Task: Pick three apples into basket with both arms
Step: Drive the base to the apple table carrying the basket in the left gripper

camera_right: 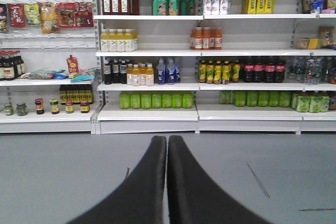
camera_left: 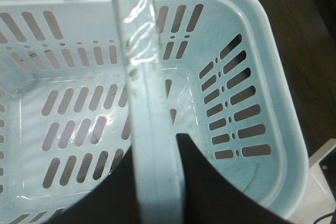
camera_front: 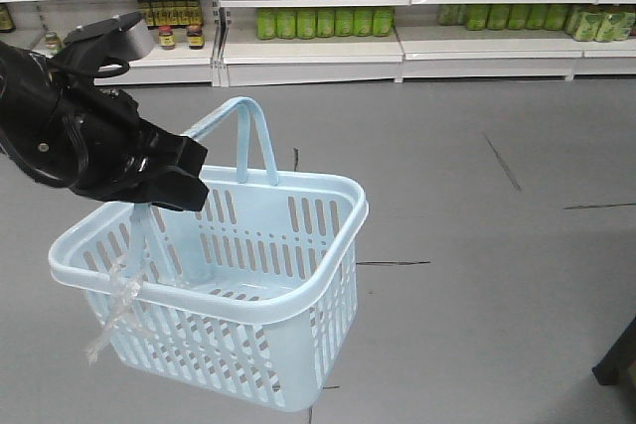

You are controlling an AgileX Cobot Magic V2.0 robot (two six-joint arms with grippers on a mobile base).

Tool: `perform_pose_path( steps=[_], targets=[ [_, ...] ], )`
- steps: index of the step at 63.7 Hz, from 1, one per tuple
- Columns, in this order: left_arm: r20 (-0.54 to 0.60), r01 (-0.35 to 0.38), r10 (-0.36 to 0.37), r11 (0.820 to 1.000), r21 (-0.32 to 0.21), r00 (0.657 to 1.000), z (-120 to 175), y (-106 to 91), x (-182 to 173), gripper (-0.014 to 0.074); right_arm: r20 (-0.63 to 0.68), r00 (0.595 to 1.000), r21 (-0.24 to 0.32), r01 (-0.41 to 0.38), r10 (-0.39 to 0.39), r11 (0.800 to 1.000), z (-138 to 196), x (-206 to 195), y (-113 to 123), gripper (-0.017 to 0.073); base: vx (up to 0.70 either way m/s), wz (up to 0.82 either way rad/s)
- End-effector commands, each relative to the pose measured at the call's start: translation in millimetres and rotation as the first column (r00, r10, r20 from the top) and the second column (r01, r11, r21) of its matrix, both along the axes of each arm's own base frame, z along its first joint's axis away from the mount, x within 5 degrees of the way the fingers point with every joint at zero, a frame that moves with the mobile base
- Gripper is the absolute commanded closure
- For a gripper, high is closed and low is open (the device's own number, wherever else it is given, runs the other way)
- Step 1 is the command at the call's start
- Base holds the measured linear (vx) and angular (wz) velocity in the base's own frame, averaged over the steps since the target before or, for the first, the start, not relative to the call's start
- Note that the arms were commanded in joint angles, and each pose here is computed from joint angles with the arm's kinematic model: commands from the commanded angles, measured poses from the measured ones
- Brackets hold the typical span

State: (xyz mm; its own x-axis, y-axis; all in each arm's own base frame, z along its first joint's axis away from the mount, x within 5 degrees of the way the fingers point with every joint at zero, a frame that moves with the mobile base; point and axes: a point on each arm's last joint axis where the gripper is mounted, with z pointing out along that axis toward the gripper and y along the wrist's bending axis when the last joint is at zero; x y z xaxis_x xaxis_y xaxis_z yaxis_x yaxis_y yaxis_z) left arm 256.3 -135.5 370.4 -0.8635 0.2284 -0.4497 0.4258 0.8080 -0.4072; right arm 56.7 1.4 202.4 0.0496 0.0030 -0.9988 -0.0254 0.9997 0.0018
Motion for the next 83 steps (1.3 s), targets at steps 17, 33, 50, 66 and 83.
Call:
perform_pose_path(
  steps=[17,33,50,66,83],
  targets=[
    [0.07,-0.014,0.02,0.997,-0.08,0.997,20.4,-1.7,-6.5,0.0601,0.067,0.998,-0.006,-0.001,0.002,1.0,2.0,-0.7,0.3,0.0564,0.2,-0.33],
    [0.07,-0.014,0.02,0.997,-0.08,0.997,20.4,-1.7,-6.5,0.0601,0.067,0.998,-0.006,-0.001,0.002,1.0,2.0,-0.7,0.3,0.0564,0.18,-0.44],
    [0.07,-0.014,0.02,0.997,-0.08,0.997,20.4,-1.7,-6.5,0.0601,0.067,0.998,-0.006,-0.001,0.002,1.0,2.0,-0.7,0.3,0.0564,0.17,-0.46],
    [0.07,-0.014,0.02,0.997,-0.08,0.997,20.4,-1.7,-6.5,0.0601,0.067,0.998,-0.006,-0.001,0.002,1.0,2.0,-0.7,0.3,0.0564,0.15,-0.47],
    [0.07,-0.014,0.02,0.997,-0.08,0.997,20.4,-1.7,-6.5,0.0601,0.067,0.998,-0.006,-0.001,0.002,1.0,2.0,-0.7,0.3,0.0564,0.14,-0.52]
  ],
)
